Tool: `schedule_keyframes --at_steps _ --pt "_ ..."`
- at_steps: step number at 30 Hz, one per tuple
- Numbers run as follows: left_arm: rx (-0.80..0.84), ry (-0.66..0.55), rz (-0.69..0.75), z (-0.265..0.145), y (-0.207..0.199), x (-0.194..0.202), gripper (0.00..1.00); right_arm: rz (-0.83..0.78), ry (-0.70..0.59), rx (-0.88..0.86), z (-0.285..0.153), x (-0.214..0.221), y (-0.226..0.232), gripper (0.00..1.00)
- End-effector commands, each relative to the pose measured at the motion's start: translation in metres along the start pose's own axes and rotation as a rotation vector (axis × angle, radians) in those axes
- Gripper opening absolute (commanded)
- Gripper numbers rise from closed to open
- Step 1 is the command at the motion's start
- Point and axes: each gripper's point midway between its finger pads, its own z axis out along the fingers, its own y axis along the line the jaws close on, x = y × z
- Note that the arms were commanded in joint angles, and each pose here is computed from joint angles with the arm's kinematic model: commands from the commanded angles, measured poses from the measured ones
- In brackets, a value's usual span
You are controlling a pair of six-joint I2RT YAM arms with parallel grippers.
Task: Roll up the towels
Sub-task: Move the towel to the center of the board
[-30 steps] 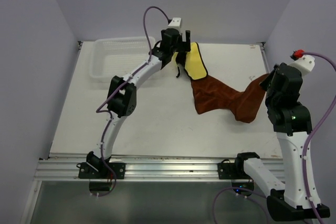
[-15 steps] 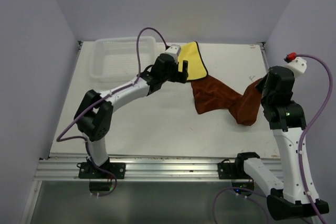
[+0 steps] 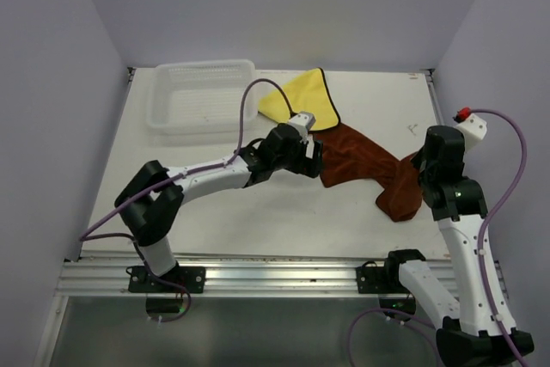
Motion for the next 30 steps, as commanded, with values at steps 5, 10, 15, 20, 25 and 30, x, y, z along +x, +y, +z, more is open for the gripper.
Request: schedule_keyframes --at_steps 5,10,15,20,25,30 --pt "0.172 0.087 -0.021 0.034 -0.053 0.043 0.83 0.054 -0.036 0.026 -0.003 -0.002 -0.008 0.0" --pt "0.167 0.126 -0.024 0.053 -0.052 0.059 0.82 0.055 -0.02 0.019 0.0 0.006 -0.008 0.0" --pt "0.162 0.139 -0.033 0.068 -0.052 0.063 0.71 0.055 -0.013 0.012 0.002 0.01 -0.006 0.0" --pt "0.171 0.168 -0.063 0.076 -0.055 0.071 0.63 0.056 -0.024 0.015 0.001 0.009 -0.008 0.0" --pt "0.138 0.22 -0.079 0.083 -0.046 0.089 0.49 0.057 -0.029 0.014 0.002 0.01 -0.008 0.0" --pt "0.084 0.247 -0.077 0.087 -0.034 0.101 0.41 0.059 -0.03 0.01 0.002 0.01 -0.008 0.0"
